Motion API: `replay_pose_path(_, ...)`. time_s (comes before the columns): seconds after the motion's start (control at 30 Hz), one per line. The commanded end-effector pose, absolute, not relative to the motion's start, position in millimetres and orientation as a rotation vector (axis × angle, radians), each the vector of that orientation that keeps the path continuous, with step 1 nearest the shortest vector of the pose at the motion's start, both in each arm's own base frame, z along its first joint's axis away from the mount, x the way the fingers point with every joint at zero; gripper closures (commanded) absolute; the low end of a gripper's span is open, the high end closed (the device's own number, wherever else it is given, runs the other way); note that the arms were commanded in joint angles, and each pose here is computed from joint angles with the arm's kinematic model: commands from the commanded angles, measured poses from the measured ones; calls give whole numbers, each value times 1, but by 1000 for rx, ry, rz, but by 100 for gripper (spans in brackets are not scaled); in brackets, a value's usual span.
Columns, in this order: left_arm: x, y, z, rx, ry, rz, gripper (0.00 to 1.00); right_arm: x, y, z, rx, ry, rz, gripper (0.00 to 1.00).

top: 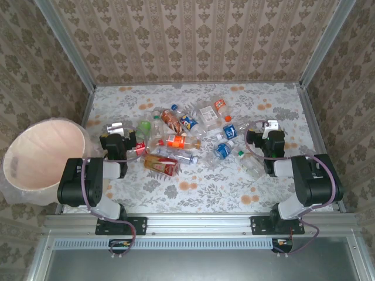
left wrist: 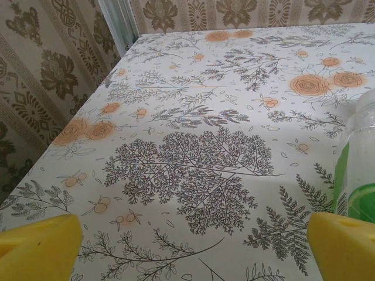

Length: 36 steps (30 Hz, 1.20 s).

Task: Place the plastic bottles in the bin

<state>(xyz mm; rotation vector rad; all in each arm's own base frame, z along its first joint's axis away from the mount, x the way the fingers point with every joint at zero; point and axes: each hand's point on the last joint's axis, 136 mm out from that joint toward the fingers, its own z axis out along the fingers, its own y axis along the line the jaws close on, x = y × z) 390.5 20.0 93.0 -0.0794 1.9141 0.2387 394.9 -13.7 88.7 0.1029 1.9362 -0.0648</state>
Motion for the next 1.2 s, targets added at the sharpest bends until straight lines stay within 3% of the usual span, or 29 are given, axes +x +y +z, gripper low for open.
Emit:
replay_pose_path(0.0,394,21,98,-72,1904,251,0,397,-15,99,122,1897,-72,0)
replay_pose_path(0.97,393,16,100,-44,1894,258,0,398,-12,99,105,1900,-59,0)
replay_pose_path(1.17,387,8,123,-7,1869,278,0,392,-15,125,123,1917,-65,0)
